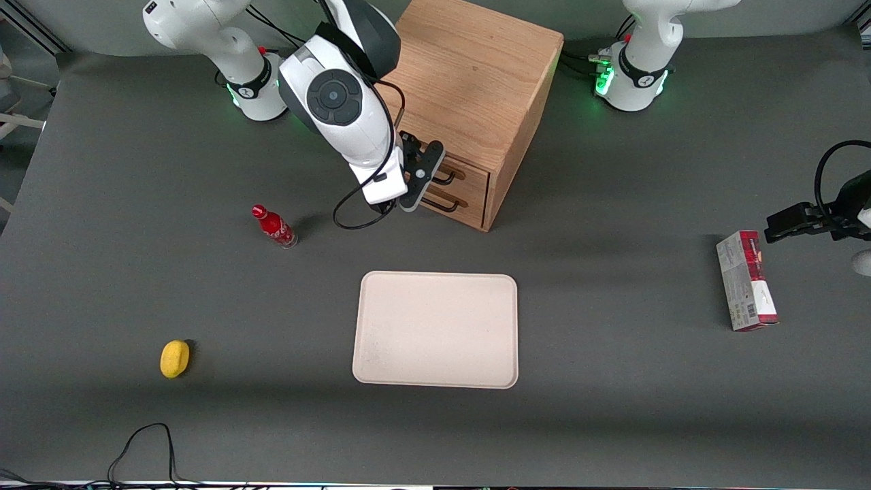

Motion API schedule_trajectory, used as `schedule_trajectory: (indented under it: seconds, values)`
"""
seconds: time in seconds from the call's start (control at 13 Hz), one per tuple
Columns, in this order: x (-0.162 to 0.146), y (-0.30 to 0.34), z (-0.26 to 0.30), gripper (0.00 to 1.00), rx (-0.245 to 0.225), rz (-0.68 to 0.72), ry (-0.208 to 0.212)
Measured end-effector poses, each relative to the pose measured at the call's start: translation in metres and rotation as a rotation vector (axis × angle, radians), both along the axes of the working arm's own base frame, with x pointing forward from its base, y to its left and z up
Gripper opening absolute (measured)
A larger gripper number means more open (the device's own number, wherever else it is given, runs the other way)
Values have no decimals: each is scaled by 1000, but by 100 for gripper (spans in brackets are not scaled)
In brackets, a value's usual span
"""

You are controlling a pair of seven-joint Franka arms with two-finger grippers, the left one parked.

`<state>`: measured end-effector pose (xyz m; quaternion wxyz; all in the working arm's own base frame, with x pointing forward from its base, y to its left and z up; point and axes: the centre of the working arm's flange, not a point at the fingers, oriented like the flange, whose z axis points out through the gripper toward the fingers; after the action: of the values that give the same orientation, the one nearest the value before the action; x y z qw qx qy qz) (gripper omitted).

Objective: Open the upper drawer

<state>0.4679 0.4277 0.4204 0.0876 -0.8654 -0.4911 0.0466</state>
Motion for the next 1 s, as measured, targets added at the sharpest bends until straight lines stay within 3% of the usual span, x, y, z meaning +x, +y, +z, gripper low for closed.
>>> schedule_trajectory:
  seconds: [0.69, 1.0]
  values:
    - [6, 0, -21, 100, -9, -9, -4]
    - [24, -14, -18, 100, -5, -43, -22]
